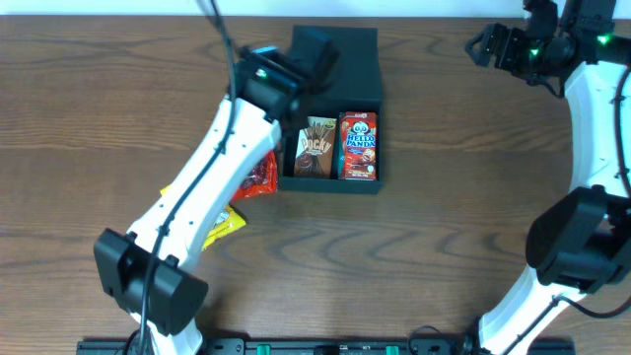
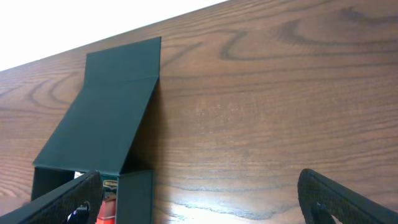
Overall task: Pack container
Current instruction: 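Open the left gripper and withdraw it from the green box, then grasp the red Hacks candy bag with the left gripper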
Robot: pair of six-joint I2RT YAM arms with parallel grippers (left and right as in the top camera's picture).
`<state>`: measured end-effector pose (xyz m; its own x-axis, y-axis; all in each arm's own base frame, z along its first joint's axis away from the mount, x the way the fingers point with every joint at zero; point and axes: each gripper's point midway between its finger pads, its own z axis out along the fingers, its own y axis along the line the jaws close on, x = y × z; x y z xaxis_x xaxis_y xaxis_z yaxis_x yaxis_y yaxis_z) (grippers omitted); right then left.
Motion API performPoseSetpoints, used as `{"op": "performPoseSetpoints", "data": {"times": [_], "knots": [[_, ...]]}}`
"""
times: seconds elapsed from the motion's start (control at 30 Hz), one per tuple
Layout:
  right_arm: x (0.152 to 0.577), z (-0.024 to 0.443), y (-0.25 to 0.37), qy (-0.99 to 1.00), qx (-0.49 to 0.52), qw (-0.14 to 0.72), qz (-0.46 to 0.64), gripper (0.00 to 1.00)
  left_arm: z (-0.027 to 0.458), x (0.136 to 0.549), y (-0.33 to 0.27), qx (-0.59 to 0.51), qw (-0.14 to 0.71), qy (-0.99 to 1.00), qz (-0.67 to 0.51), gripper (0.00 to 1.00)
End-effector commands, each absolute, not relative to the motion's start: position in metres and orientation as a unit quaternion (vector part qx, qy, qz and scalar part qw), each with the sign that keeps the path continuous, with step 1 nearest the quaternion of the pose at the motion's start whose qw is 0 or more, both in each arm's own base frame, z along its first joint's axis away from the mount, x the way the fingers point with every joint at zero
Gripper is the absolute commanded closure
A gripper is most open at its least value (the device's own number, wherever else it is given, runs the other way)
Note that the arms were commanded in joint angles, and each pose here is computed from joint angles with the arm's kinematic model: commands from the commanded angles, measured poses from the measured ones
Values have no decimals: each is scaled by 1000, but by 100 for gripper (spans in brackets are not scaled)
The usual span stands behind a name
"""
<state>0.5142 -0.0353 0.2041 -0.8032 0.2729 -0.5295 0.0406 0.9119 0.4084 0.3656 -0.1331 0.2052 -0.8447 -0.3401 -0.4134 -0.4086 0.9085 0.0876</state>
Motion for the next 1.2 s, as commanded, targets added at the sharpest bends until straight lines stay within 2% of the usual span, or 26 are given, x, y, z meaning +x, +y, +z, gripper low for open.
{"op": "performPoseSetpoints", "data": {"times": [0.0, 0.13, 0.43, 0.47, 0.5, 0.53, 0.57, 0.8, 1.0, 1.17], "knots": [[515, 218, -37, 926, 75, 317, 191, 1, 176, 358, -98, -335, 164, 919, 126, 94], [514, 218, -37, 926, 76, 315, 192, 1, 153, 347, -87, -415, 114, 896, 109, 94], [508, 213, -35, 931, 80, 300, 193, 1, 83, 338, -112, -476, 44, 878, 34, 94], [508, 213, -35, 931, 80, 299, 193, 1, 80, 336, -112, -482, 42, 874, 35, 88], [508, 213, -35, 931, 80, 299, 193, 1, 78, 334, -110, -492, 39, 869, 38, 62], [507, 213, -35, 931, 80, 299, 193, 1, 77, 332, -109, -501, 37, 864, 41, 20], [508, 213, -35, 931, 80, 299, 193, 1, 77, 332, -108, -508, 37, 860, 41, 12], [507, 213, -35, 931, 80, 299, 193, 1, 76, 333, -105, -586, 43, 808, 39, 13], [507, 213, -35, 931, 80, 298, 193, 1, 63, 333, -104, -647, 47, 760, 31, 27], [507, 213, -35, 931, 81, 298, 193, 1, 43, 332, -98, -682, 52, 729, 26, 27]]}}
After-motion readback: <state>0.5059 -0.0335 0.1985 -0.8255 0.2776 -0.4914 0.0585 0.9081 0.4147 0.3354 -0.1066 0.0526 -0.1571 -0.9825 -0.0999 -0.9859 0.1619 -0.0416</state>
